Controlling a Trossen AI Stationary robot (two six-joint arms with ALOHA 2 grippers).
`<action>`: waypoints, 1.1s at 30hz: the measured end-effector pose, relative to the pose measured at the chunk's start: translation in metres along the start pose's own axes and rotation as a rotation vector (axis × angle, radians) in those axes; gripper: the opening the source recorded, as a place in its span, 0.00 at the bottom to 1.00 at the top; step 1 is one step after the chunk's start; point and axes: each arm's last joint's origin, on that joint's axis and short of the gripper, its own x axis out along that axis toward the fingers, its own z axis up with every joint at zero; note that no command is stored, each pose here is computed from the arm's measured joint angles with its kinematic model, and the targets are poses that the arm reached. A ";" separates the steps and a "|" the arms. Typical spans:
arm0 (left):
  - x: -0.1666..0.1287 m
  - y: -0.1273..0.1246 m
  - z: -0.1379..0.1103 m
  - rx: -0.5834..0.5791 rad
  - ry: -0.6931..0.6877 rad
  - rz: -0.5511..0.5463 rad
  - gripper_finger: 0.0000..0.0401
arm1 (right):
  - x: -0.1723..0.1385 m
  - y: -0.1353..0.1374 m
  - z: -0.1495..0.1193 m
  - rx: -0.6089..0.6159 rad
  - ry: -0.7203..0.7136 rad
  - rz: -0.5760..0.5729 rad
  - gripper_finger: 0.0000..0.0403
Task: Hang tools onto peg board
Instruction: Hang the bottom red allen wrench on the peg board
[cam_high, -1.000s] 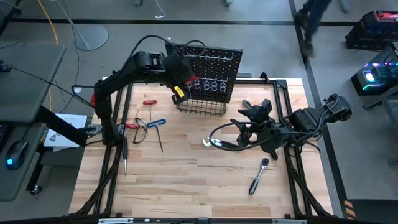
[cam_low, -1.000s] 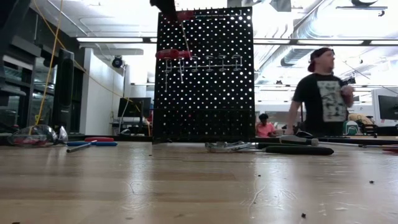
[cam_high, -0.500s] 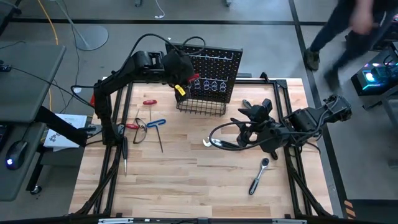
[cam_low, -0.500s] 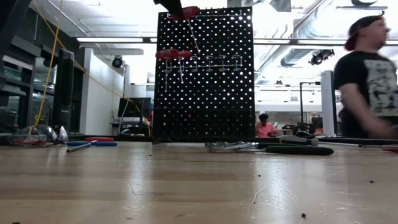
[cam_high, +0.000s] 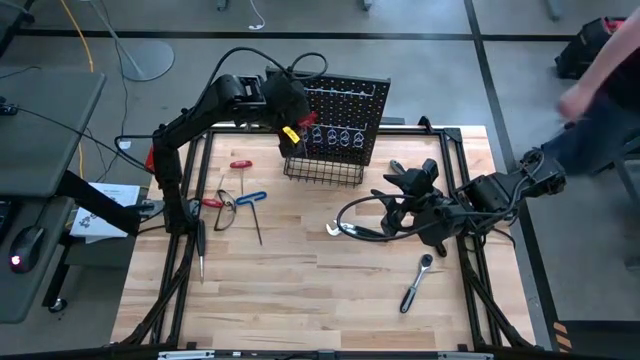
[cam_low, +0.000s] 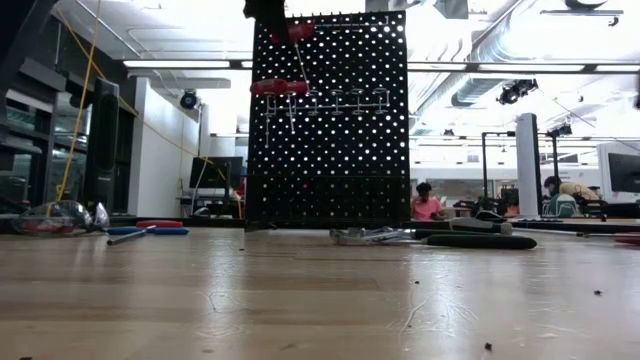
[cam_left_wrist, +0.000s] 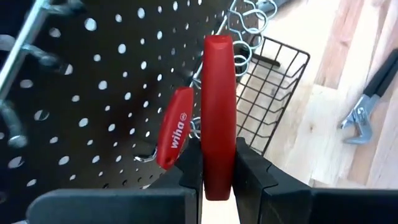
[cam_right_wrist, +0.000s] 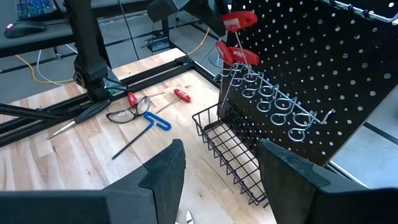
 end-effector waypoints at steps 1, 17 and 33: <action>0.001 0.000 0.000 0.000 0.001 -0.008 0.10 | 0.000 0.000 0.000 0.003 0.000 0.000 0.47; 0.015 -0.002 -0.001 0.039 0.065 -0.088 0.10 | 0.000 0.000 0.000 0.020 -0.001 -0.001 0.47; 0.035 0.000 0.005 0.072 0.098 -0.041 0.11 | 0.002 0.003 -0.001 0.039 0.000 -0.003 0.47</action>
